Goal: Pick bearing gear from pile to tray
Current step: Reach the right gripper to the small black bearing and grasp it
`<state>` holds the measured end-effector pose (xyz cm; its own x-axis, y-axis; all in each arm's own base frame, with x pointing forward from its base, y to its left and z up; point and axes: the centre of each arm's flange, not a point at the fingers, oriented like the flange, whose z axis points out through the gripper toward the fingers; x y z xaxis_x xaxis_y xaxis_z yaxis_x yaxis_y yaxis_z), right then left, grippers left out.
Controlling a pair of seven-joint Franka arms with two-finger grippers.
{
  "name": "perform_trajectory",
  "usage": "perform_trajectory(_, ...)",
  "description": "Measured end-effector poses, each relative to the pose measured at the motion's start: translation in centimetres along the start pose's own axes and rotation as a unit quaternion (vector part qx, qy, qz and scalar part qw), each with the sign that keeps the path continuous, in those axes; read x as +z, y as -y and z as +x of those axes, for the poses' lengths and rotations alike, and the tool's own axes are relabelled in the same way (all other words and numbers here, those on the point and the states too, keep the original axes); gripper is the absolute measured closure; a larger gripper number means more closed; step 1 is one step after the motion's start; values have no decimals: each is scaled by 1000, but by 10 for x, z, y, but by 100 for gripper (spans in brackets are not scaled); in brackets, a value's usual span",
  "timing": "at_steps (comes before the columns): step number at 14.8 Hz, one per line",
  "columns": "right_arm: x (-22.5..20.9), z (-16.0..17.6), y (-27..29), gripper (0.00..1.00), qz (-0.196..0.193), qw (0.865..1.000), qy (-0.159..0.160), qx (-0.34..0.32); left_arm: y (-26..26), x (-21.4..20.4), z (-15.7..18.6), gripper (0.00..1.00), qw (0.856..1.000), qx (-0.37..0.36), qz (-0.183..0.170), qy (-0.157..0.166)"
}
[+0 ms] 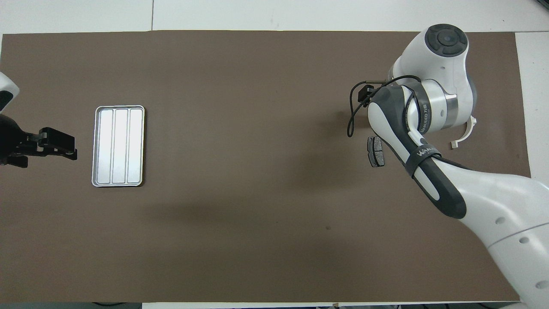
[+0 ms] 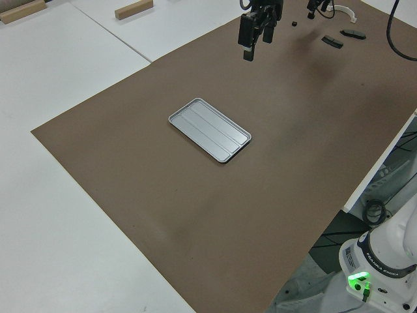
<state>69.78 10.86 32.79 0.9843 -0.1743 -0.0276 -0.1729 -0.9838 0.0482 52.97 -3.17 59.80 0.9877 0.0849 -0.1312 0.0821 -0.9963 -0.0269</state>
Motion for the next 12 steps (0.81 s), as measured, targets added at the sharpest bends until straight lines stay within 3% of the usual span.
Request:
perform_trajectory(4, 30, 18, 25, 0, -7, 999, -13, 33, 0, 0, 0, 0, 1000, 0, 0, 0)
perform_trajectory(12, 38, 34, 22, 0, -15, 998, -27, 62, 0, 0, 0, 0, 1000, 0, 0, 0)
